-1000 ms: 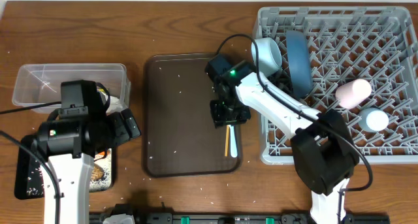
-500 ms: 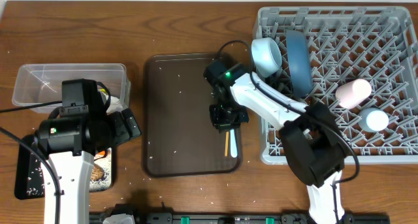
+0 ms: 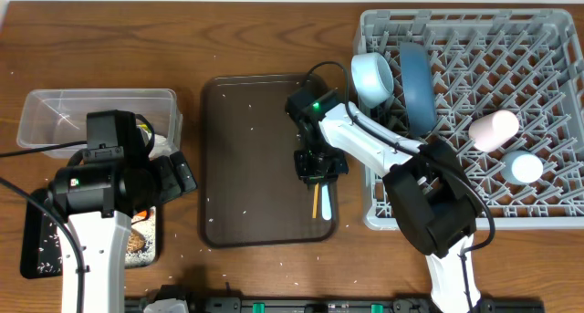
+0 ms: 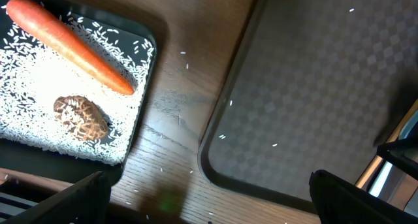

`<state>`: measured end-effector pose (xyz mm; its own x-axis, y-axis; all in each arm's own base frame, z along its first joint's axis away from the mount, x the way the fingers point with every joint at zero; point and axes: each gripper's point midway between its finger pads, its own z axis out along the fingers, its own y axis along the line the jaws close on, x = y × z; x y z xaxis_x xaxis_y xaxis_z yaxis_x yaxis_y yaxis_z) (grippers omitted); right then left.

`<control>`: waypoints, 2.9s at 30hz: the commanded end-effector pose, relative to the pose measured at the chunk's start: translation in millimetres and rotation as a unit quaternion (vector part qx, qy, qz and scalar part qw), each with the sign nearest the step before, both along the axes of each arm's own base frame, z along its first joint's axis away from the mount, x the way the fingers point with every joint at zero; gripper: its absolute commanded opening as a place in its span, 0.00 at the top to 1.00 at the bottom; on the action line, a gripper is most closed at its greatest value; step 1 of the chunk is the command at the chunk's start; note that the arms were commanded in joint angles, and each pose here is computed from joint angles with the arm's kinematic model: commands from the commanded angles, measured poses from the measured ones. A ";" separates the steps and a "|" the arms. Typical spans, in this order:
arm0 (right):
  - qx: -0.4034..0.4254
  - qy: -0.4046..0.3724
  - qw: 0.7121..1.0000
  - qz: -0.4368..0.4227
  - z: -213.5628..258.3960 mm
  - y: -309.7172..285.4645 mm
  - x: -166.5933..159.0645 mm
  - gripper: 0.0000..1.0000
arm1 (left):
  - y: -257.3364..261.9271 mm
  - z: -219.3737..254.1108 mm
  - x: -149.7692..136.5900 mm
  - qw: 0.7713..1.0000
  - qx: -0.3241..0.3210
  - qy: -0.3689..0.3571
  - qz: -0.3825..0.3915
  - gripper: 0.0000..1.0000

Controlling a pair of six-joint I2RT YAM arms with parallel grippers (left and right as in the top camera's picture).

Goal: Sort waste into correct bins and load items into the dishwasher rack
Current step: 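Move the right gripper from the rack down to the light-blue spoon, then close the right gripper on the light-blue spoon handle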

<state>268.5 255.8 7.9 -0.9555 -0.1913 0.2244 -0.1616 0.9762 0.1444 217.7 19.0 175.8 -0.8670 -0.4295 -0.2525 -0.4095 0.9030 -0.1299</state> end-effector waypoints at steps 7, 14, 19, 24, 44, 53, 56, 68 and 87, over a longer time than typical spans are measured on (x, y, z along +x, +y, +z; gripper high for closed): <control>0.029 -0.022 0.999 0.029 20.4 -1.2 6.4 0.80 | -0.4 -0.5 -0.2 1.000 0.003 0.003 -0.009 0.02; 0.019 -0.012 1.000 0.007 28.8 -16.4 6.7 0.75 | -0.4 -0.5 -0.2 1.000 0.003 0.003 -0.009 0.02; 0.012 -0.010 1.000 0.008 26.3 -18.5 4.7 0.72 | -0.4 -0.5 -0.2 1.000 0.003 0.003 -0.009 0.02; 0.004 -0.004 1.000 0.013 16.9 -18.0 -3.3 0.70 | -0.4 -0.5 -0.2 1.000 0.003 0.003 -0.009 0.02; 0.031 0.006 0.999 0.019 -8.6 -18.2 -14.1 0.64 | -0.4 -0.5 -0.2 1.000 0.003 0.003 -0.009 0.02; 0.045 0.007 0.999 0.017 -7.8 -12.5 -13.6 0.78 | -0.4 -0.5 -0.2 1.000 0.003 0.003 -0.009 0.02; 0.039 0.010 0.999 -0.004 -7.9 -12.8 -13.6 0.68 | -0.4 -0.5 -0.2 1.000 0.003 0.003 -0.009 0.02; 0.047 -0.007 0.998 -0.035 -9.3 -3.4 -4.2 0.83 | -0.4 -0.5 -0.2 1.000 0.003 0.003 -0.009 0.02; 0.014 0.009 0.999 -0.030 -8.8 -32.8 -4.8 0.85 | -0.4 -0.5 -0.2 1.000 0.003 0.003 -0.009 0.02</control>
